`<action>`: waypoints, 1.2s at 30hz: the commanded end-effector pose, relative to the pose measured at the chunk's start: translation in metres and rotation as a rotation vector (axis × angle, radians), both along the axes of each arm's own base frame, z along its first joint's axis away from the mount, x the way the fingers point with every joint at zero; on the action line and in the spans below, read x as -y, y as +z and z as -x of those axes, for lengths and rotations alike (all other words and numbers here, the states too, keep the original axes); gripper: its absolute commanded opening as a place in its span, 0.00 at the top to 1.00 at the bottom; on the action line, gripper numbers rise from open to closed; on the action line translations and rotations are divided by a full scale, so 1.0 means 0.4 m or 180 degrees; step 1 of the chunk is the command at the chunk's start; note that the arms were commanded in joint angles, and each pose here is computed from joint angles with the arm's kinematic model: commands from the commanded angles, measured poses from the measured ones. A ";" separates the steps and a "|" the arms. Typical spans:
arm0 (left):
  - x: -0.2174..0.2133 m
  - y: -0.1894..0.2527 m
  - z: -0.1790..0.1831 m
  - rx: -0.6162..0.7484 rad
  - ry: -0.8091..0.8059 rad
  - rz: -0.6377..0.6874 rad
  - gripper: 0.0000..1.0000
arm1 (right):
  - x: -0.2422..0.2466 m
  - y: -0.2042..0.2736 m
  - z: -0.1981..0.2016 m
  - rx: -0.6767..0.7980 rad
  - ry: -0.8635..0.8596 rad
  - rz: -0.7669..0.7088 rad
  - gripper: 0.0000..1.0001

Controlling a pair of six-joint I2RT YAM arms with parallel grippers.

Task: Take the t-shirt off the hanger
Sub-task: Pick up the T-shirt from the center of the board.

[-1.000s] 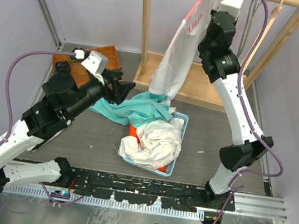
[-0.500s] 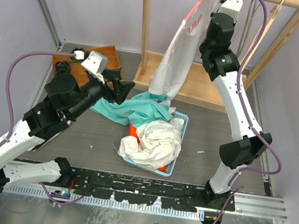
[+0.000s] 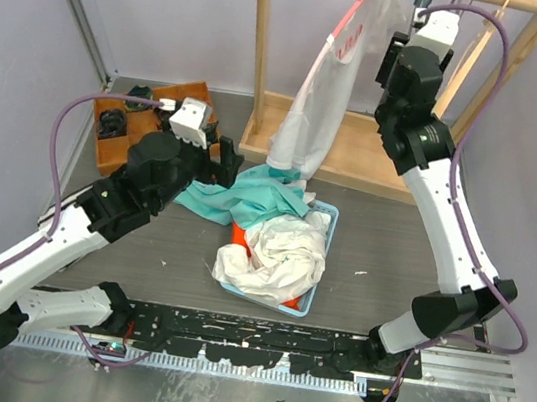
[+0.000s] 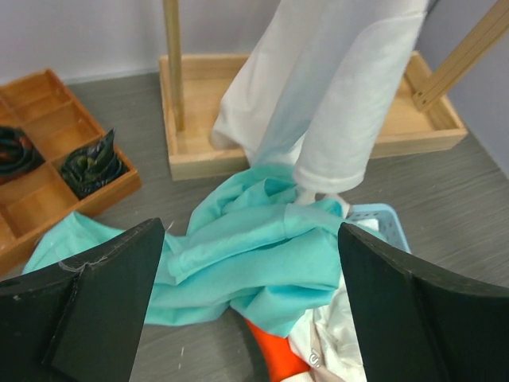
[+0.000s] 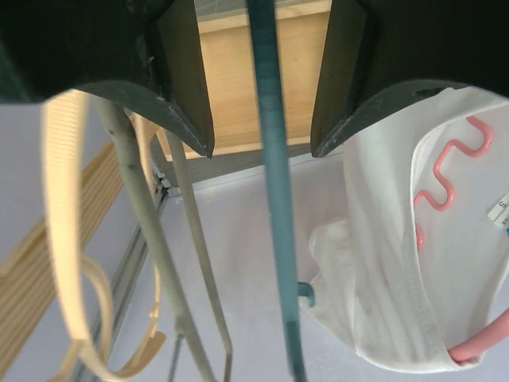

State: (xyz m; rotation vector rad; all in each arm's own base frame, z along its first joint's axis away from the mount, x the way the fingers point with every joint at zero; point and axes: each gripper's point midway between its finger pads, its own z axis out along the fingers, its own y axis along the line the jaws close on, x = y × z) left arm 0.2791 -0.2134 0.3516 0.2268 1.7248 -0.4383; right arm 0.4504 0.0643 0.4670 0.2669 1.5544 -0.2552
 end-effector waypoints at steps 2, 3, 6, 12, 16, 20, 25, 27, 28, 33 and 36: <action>-0.018 -0.068 -0.007 -0.0279 0.0112 0.0155 0.00 | 0.034 0.116 0.123 0.0366 0.0118 -0.0259 0.42; -0.016 -0.081 -0.005 -0.0335 0.0085 0.0179 0.01 | 0.037 0.117 0.135 0.0368 0.0140 -0.0269 0.42; -0.010 -0.133 0.002 -0.0560 -0.0007 0.0235 0.02 | 0.045 0.122 0.175 0.0402 0.0203 -0.0337 0.41; -0.004 -0.249 0.004 -0.0991 -0.0125 0.0492 0.02 | 0.042 0.134 0.248 0.0464 0.0422 -0.0459 0.41; -0.018 -0.301 -0.012 -0.1141 -0.0078 0.0700 0.02 | 0.036 0.134 0.280 0.0456 0.0519 -0.0471 0.41; -0.034 -0.357 -0.037 -0.1252 0.0050 0.0857 0.02 | 0.031 0.128 0.307 0.0486 0.0623 -0.0562 0.41; -0.059 -0.411 -0.089 -0.1316 0.0198 0.1006 0.02 | 0.016 0.117 0.328 0.0511 0.0771 -0.0669 0.42; -0.056 -0.431 -0.105 -0.1348 0.0211 0.0998 0.02 | 0.015 0.111 0.332 0.0502 0.0780 -0.0678 0.42; -0.054 -0.441 -0.113 -0.1359 0.0222 0.0997 0.02 | 0.016 0.108 0.333 0.0498 0.0780 -0.0686 0.42; -0.042 -0.480 -0.146 -0.1402 0.0243 0.1020 0.04 | 0.007 0.095 0.341 0.0477 0.0845 -0.0741 0.43; -0.044 -0.492 -0.159 -0.1406 0.0287 0.1025 0.07 | 0.005 0.084 0.347 0.0444 0.0865 -0.0756 0.44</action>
